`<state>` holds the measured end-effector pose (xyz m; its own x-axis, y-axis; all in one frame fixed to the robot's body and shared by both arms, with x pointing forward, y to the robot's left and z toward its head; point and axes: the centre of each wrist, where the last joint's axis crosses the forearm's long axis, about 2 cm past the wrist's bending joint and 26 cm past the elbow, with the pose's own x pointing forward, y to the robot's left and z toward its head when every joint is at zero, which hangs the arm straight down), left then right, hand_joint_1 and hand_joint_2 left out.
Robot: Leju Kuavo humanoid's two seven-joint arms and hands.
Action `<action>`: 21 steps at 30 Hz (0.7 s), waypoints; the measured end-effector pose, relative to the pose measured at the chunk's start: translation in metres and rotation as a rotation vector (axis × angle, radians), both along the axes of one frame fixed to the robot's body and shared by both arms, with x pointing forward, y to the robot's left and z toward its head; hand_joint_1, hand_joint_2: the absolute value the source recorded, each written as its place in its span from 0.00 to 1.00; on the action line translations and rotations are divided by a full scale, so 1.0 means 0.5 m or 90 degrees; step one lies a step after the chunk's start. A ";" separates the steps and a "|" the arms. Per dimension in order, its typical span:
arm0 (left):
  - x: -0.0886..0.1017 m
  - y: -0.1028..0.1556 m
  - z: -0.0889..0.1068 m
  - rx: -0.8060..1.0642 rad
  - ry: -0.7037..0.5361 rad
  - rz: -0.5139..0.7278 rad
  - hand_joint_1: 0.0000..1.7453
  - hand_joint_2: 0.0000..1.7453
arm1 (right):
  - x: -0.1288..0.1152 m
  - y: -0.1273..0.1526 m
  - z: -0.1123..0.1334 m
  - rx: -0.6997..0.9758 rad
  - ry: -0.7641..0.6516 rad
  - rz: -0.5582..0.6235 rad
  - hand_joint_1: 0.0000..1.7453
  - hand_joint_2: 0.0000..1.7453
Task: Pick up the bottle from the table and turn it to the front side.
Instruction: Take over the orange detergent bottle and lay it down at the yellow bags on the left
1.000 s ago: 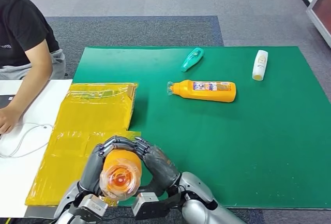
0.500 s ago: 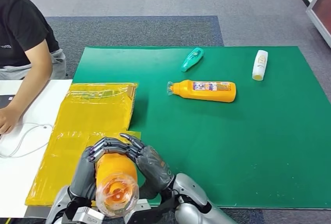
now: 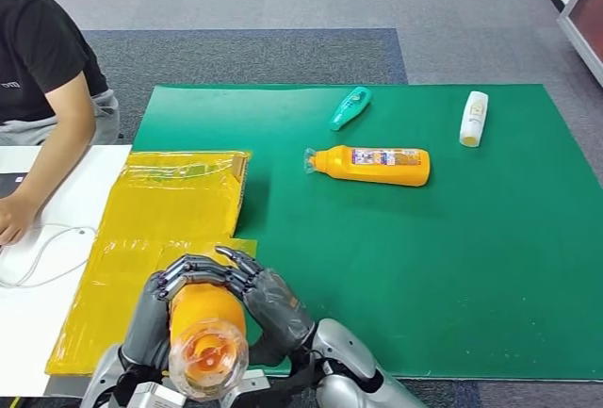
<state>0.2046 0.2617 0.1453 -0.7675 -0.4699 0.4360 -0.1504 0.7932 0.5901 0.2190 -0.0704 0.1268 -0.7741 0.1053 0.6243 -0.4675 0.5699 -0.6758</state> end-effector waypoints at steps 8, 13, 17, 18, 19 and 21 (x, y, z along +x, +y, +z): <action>-0.008 0.021 -0.001 -0.110 -0.003 0.043 1.00 1.00 | 0.001 -0.003 -0.008 -0.003 -0.008 -0.029 0.00 1.00; 0.002 0.061 0.022 -0.146 -0.047 0.104 1.00 1.00 | 0.007 -0.018 -0.020 -0.015 -0.004 -0.050 0.00 1.00; 0.002 0.067 0.027 -0.152 -0.056 0.117 1.00 1.00 | 0.007 -0.019 -0.024 -0.018 -0.002 -0.052 0.00 1.00; 0.002 0.068 0.028 -0.154 -0.058 0.119 1.00 1.00 | 0.007 -0.020 -0.025 -0.019 -0.002 -0.053 0.00 1.00; 0.002 0.068 0.028 -0.155 -0.059 0.121 1.00 1.00 | 0.007 -0.020 -0.025 -0.020 -0.003 -0.053 0.00 1.00; 0.002 0.068 0.028 -0.156 -0.060 0.122 1.00 1.00 | 0.007 -0.020 -0.025 -0.020 -0.003 -0.053 0.00 1.00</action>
<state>0.2056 0.2956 0.1592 -0.7181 -0.4993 0.4849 -0.3551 0.8620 0.3617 0.2227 -0.0803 0.1141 -0.7646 0.1891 0.6161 -0.4161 0.5851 -0.6960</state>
